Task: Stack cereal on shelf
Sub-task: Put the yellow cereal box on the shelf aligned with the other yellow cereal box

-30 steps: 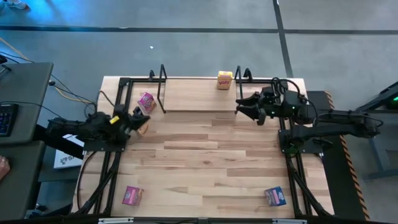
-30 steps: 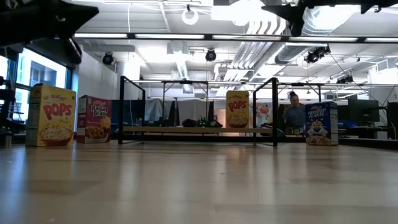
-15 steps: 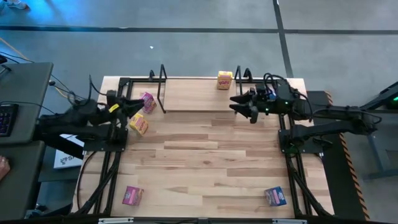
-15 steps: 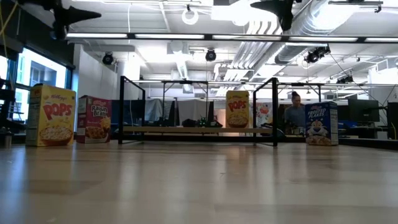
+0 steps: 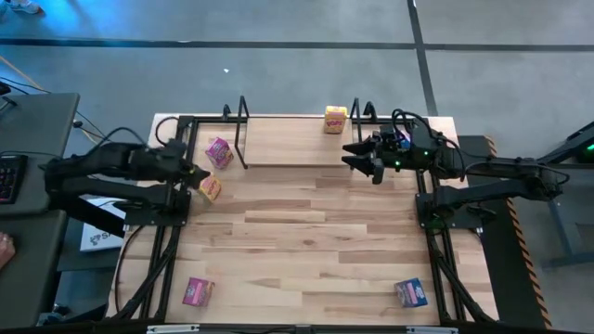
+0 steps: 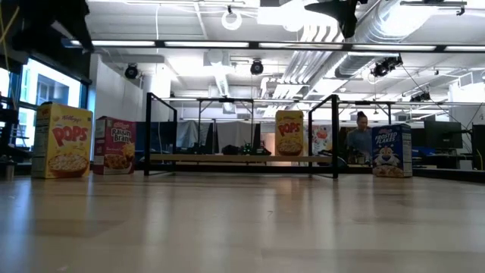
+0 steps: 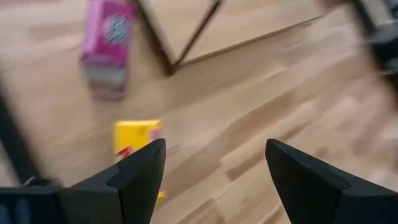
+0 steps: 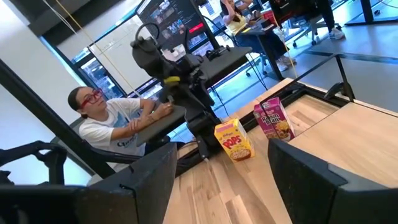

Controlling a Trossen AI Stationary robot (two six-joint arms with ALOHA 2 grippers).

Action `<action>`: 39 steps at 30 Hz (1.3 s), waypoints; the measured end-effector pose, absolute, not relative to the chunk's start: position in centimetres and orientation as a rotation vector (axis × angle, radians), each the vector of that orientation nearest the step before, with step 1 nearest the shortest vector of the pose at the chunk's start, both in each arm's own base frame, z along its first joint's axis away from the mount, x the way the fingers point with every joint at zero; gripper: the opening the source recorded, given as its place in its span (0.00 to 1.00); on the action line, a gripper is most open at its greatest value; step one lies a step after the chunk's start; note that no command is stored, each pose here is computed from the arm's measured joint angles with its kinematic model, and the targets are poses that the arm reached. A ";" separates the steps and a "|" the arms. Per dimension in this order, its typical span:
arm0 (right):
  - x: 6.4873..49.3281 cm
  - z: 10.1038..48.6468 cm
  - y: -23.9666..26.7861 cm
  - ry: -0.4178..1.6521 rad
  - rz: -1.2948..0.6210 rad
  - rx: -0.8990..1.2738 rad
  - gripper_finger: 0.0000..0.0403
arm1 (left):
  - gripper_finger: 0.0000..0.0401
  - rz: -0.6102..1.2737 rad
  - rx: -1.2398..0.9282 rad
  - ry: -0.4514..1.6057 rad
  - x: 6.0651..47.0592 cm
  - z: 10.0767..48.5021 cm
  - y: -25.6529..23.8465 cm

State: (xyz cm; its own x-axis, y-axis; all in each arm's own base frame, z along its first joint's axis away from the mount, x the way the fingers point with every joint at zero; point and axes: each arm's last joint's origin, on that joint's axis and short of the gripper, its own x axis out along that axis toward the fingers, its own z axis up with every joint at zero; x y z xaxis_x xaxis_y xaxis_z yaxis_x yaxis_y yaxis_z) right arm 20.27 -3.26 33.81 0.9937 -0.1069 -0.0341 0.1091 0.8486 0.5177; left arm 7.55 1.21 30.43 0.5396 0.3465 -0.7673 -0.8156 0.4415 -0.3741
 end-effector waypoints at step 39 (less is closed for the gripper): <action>20.2 33.3 -3.3 0.058 -0.130 0.550 0.62 | 0.67 0.885 -0.864 1.100 11.0 24.6 6.0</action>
